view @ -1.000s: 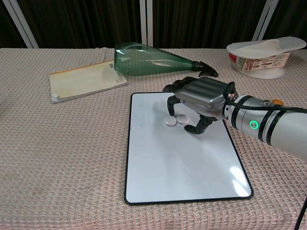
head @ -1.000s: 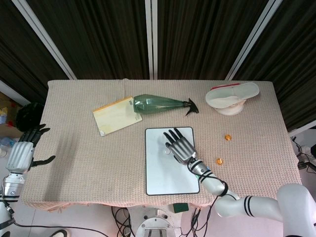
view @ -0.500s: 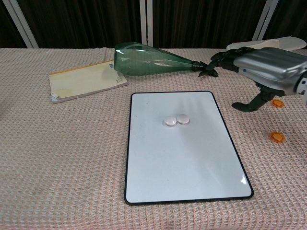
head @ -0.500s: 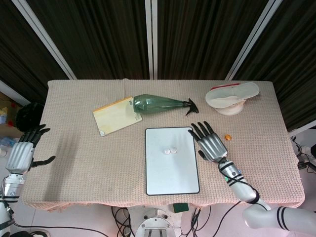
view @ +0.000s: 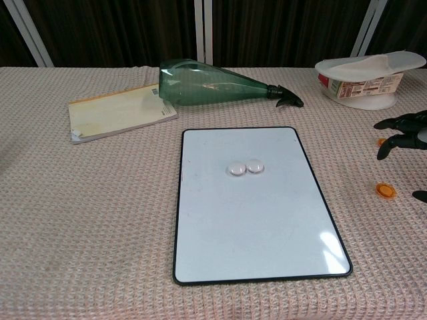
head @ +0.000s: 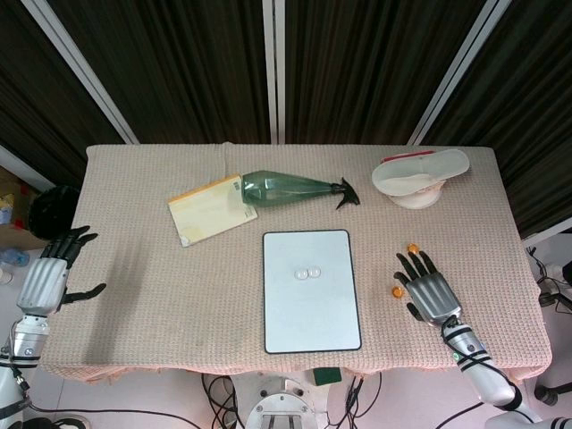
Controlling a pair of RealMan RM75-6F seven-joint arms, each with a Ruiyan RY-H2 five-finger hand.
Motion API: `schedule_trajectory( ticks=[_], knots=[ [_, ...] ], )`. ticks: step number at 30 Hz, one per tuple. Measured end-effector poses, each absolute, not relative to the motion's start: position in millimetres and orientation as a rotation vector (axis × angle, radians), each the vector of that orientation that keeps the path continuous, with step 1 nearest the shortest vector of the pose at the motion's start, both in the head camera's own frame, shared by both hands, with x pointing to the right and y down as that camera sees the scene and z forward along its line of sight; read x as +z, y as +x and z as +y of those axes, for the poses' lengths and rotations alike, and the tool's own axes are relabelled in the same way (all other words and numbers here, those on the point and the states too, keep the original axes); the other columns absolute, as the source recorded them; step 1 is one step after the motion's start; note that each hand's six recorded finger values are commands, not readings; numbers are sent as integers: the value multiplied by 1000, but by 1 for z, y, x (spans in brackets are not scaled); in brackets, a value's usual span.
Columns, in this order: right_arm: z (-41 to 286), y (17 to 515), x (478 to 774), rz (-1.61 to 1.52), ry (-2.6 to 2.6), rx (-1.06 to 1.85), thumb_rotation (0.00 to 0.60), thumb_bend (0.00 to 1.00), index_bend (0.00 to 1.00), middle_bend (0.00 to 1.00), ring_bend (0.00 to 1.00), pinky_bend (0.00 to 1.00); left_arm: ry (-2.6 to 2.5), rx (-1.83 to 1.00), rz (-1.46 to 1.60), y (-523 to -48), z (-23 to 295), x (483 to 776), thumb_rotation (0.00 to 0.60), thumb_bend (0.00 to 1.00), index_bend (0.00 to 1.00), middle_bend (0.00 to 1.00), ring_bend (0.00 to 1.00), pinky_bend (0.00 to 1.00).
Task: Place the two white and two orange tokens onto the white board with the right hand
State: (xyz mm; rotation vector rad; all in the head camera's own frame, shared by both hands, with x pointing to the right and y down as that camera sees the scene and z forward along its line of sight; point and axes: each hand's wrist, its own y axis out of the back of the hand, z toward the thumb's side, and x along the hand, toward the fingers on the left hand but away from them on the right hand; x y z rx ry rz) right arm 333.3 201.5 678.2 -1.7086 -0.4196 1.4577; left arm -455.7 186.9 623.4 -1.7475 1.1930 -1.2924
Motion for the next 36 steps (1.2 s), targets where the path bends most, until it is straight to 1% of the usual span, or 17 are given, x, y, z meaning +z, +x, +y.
schedule_trajectory(
  ticks=[9,15,28,32,36],
  knots=[
    [206,332,707,-430,-1712,1475,600,318,365,0,0,0,-1738,-1307,1196,-460,188,622,600,100,166,105,92,147],
    [208,333,712,-425,-1709,1490,600,325,400,2,0,0,-1747,-1307,1193,-458,186,625,600,100,167,105,92,147],
    [206,329,713,-446,-1705,1478,600,351,492,9,0,0,-1745,-1307,1192,-458,188,624,600,101,167,105,92,147],
    [203,324,708,-461,-1713,1446,600,354,508,12,0,0,-1744,-1308,1192,-459,187,624,600,101,167,105,92,147],
    [197,305,697,-468,-1755,1366,600,353,518,14,0,0,-1740,-1305,1196,-460,186,623,600,101,167,105,92,147]
  ],
)
